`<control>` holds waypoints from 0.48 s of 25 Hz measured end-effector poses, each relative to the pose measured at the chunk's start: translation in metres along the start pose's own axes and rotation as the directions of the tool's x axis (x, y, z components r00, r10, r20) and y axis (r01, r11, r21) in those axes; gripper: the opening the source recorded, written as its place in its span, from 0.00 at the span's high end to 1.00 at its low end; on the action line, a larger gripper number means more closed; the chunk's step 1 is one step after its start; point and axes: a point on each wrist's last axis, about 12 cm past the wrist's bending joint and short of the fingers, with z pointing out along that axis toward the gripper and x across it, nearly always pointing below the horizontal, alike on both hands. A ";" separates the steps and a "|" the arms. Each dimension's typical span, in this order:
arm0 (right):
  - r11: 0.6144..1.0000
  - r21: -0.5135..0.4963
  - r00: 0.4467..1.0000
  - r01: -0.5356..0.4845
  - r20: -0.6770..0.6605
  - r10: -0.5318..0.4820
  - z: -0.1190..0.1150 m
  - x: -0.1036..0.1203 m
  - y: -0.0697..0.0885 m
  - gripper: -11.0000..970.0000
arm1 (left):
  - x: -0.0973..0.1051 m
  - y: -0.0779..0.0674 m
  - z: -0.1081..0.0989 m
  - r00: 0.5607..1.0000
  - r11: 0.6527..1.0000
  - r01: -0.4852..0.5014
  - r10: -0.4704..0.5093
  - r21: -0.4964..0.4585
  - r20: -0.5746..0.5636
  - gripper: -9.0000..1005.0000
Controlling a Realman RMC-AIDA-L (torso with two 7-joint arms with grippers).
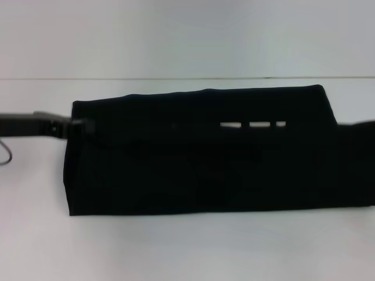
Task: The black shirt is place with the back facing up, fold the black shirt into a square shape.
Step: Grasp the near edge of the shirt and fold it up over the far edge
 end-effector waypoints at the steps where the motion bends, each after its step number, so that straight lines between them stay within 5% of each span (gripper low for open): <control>1: 1.000 0.022 1.000 -0.002 0.006 0.002 0.006 -0.005 -0.003 0.96 | -0.005 0.002 0.004 1.000 1.000 -0.006 0.006 -0.017 0.004 0.98; 12: 0.966 0.256 0.999 -0.028 -0.020 0.034 0.091 -0.036 -0.023 0.96 | -0.046 0.013 0.058 0.994 0.956 -0.108 0.106 -0.274 -0.023 0.98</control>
